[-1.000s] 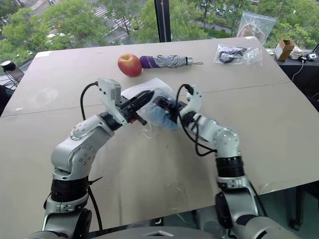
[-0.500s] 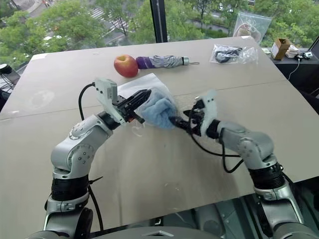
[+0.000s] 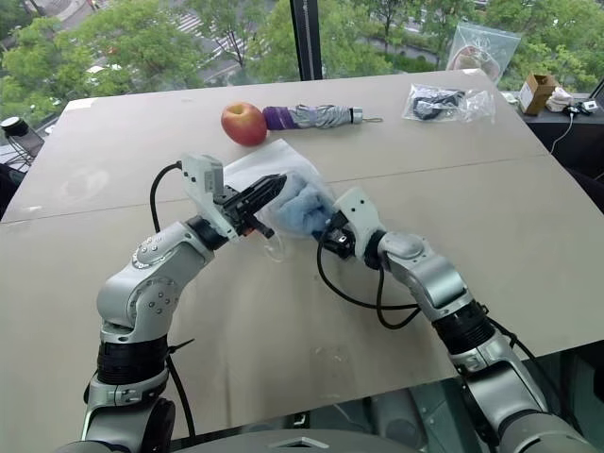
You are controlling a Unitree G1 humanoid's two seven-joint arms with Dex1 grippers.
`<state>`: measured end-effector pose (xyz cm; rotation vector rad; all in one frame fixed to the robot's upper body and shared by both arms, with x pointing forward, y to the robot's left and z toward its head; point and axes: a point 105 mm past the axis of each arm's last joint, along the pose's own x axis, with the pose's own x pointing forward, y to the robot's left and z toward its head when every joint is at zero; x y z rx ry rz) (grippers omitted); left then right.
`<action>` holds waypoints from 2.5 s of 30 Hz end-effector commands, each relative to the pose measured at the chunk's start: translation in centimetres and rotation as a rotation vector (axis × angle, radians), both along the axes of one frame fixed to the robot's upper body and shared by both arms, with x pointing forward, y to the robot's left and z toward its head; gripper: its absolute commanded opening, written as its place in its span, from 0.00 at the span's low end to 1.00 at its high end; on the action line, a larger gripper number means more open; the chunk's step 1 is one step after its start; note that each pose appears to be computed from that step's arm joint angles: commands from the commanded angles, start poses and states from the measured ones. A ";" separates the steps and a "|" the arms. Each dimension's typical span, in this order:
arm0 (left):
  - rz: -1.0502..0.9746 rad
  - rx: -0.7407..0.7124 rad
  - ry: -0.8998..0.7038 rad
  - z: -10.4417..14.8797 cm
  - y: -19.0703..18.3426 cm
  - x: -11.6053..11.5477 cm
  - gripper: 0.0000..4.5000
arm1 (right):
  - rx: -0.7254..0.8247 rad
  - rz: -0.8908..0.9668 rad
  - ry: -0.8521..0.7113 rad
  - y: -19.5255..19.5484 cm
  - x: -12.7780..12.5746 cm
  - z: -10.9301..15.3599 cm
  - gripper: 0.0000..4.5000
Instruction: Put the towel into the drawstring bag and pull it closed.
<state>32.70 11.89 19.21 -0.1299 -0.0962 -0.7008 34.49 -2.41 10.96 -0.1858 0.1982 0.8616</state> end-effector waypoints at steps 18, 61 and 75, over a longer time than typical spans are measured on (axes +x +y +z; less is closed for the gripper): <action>-0.136 0.012 -0.057 1.0 -2.6 -1.4 0.00 | 0.428 -0.003 0.004 7.2 2.3 7.4 0.02; 0.057 0.056 -0.079 1.4 2.1 -0.7 0.00 | -0.100 -0.225 0.059 -5.5 7.2 -3.8 0.02; 0.052 0.072 -0.075 1.7 1.6 -0.4 0.00 | 0.183 -0.611 -0.418 -11.9 9.5 7.2 0.02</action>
